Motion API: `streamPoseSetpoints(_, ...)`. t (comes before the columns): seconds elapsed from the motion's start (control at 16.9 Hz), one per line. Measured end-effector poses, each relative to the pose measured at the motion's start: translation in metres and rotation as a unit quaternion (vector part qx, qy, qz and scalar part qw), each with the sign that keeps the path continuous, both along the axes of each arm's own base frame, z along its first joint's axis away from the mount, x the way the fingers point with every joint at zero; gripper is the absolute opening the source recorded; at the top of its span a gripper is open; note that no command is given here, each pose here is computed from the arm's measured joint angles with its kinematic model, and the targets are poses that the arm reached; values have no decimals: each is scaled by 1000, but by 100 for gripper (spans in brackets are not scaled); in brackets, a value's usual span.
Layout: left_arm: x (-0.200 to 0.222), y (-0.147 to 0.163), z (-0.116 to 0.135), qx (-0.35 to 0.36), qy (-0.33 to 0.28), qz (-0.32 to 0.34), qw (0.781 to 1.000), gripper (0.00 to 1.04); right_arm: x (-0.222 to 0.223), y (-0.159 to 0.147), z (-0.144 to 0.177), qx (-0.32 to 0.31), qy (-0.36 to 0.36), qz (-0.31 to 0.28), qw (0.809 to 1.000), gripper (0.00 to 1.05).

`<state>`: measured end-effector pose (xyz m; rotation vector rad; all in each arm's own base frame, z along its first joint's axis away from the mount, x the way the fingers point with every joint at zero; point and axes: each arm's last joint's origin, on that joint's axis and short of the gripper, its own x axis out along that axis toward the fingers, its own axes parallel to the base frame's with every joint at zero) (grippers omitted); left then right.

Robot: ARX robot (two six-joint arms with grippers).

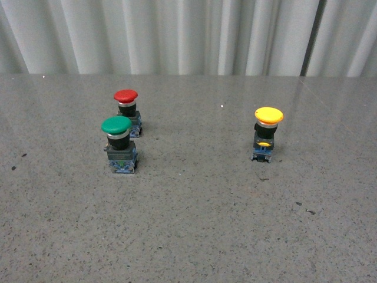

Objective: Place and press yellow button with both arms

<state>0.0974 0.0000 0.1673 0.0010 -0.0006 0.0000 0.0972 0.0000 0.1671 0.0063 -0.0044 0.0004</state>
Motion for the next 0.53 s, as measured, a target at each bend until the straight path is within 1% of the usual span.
streamPoseSetpoints(0.53, 0, 0, 0, 0, 0, 0, 1000, 98, 0, 0, 0, 0, 0, 0, 1000, 98)
